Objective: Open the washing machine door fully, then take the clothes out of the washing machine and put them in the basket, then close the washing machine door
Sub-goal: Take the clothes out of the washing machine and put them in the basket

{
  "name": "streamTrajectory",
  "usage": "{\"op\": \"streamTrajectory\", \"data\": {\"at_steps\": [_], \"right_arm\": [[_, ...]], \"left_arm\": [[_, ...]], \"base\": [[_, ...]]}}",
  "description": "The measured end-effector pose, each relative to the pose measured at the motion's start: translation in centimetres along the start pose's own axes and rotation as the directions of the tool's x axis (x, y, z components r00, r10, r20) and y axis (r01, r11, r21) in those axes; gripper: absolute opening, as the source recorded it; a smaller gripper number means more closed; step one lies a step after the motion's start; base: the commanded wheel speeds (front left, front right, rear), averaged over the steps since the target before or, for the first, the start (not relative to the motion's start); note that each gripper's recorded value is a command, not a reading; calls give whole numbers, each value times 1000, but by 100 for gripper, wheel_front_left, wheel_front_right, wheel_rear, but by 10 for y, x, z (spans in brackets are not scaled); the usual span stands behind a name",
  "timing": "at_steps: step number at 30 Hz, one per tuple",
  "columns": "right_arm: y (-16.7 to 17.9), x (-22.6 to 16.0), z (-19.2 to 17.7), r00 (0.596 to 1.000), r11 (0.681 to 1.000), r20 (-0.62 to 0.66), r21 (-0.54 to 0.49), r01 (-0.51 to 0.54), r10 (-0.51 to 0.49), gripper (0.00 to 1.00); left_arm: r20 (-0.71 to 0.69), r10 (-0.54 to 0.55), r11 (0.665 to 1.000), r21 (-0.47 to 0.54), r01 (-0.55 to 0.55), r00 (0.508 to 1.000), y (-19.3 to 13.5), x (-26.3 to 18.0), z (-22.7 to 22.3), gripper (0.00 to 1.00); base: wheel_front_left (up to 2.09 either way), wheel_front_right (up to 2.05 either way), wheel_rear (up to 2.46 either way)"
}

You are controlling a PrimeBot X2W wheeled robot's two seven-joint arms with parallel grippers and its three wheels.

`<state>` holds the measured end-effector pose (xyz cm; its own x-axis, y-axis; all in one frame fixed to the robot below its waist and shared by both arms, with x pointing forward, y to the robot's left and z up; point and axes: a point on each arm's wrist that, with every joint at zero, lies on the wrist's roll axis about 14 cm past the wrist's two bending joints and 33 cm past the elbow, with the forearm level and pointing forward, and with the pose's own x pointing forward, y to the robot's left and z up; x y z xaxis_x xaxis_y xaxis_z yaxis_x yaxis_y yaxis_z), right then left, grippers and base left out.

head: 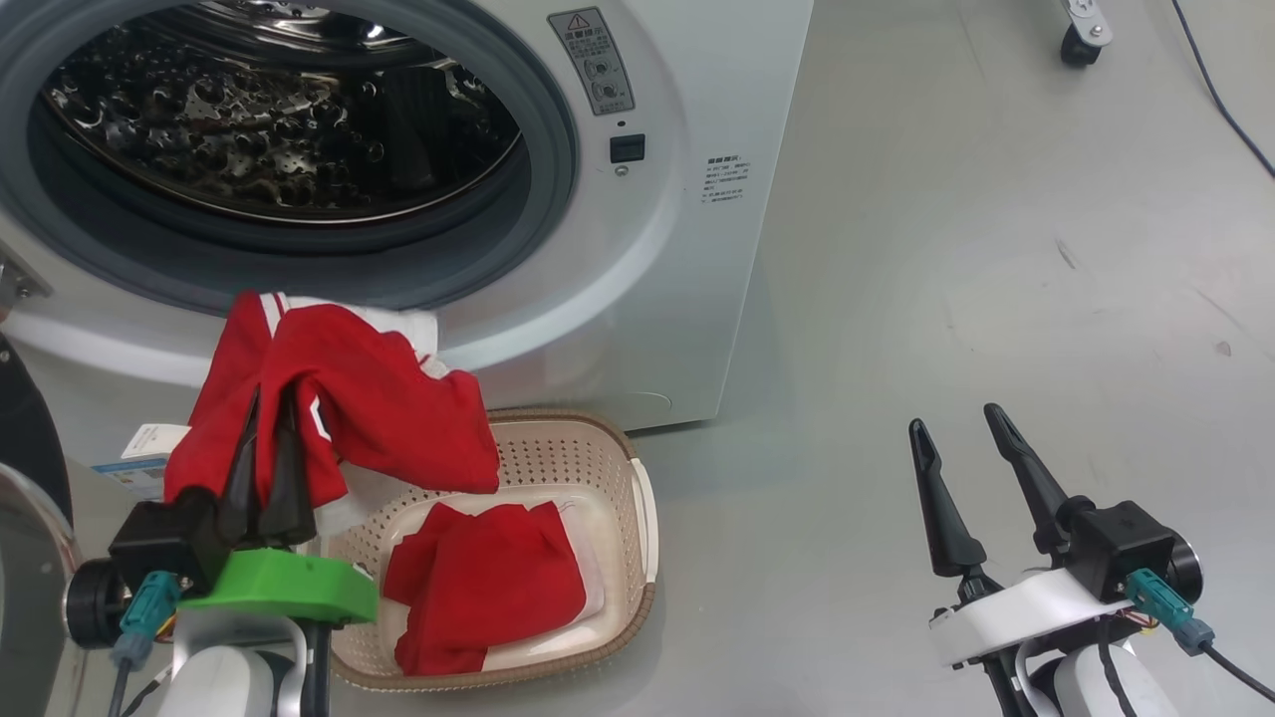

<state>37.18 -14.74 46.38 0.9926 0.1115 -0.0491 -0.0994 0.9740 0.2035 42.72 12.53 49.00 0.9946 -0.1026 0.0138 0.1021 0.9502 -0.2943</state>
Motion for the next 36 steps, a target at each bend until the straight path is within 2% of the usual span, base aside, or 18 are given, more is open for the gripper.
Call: {"op": "streamTrajectory", "data": {"at_steps": [13, 22, 36], "right_arm": [[-4, 1, -6, 1000, 1000, -18, 8, 18, -18, 100], [-15, 9, -16, 998, 999, -44, 10, 53, -52, 100], [-27, 38, -38, 994, 998, -90, 21, 66, -64, 100]], "left_arm": [[-200, 5, 999, -46, -15, 980, -1, -4, -64, 0], [-468, 30, 994, -81, -76, 883, 6, -18, -147, 0], [-675, 4, 994, -77, -76, 738, 9, 9, -230, 0]], "base": [[0, 0, 0], [0, 0, 0], [0, 0, 0]]}}
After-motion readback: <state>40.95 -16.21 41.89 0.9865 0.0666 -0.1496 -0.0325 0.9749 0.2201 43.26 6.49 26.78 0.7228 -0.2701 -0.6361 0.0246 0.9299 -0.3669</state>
